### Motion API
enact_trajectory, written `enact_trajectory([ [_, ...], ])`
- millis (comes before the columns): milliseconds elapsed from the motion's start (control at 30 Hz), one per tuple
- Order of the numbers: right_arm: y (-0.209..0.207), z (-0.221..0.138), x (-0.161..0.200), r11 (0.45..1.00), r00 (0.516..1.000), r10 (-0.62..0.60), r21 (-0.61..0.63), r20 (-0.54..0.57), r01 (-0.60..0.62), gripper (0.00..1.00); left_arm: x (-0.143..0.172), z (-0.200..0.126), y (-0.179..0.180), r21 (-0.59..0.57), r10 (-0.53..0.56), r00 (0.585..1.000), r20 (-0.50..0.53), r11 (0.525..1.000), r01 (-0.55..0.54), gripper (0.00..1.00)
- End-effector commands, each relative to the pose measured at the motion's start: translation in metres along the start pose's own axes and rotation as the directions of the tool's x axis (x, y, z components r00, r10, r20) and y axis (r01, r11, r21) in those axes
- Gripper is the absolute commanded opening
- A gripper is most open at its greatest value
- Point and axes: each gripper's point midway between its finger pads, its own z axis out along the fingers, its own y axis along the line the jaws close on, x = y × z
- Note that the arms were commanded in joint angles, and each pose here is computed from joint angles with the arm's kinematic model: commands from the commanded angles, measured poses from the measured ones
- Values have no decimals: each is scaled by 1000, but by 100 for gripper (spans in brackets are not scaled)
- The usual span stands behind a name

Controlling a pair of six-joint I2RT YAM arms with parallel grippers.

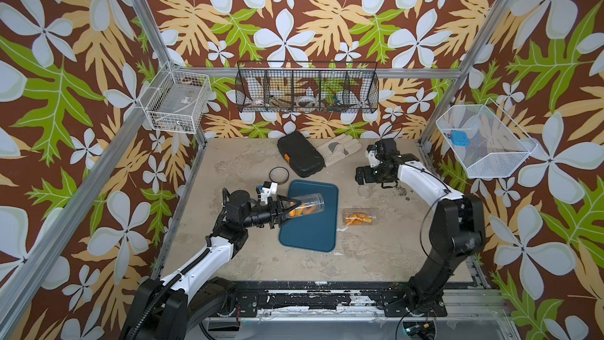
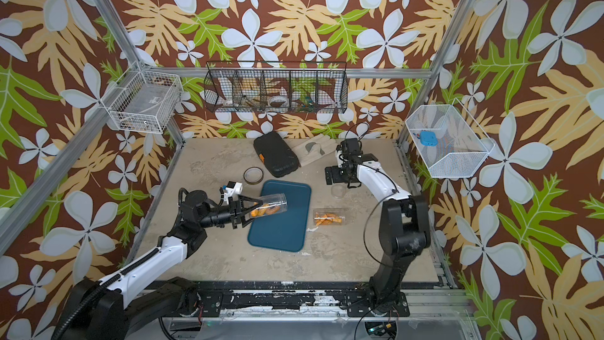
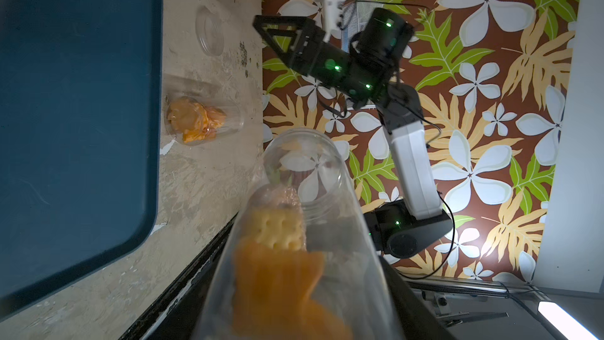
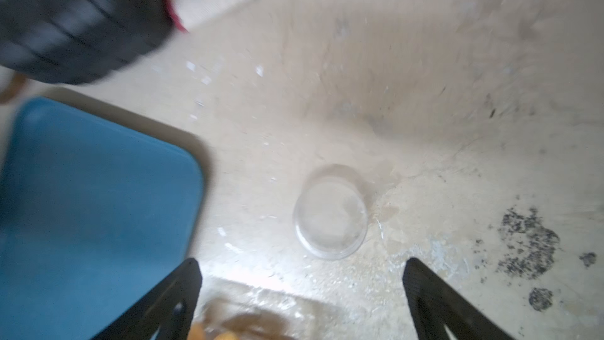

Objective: Pour the cookies out of the jar
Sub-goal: Pour the cookies in the jar onto the tray.

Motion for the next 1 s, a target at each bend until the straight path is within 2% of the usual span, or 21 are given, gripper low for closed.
enact_trajectory([
  [0,41,-26,11,971,997,80,-225,-15,-81,97,-2,1,3,1,67,998,3,998,-67,20],
  [67,57,-38,29,943,992,111,-311,-53,-122,97,-3,3,9,-12,75,997,-3,997,-75,20],
  [167,69,-50,56,915,988,135,-373,-78,-155,97,-4,7,16,-26,93,995,-23,995,-93,20],
  [367,68,-54,100,910,981,143,-373,-128,-182,97,-8,15,43,-97,116,990,-77,988,-123,20],
  [700,68,-61,103,910,981,153,-371,-117,-186,97,-30,24,91,-204,128,976,-174,965,-163,19],
  [967,66,-56,109,909,978,164,-365,-127,-200,97,-37,33,114,-237,116,964,-237,956,-174,19],
])
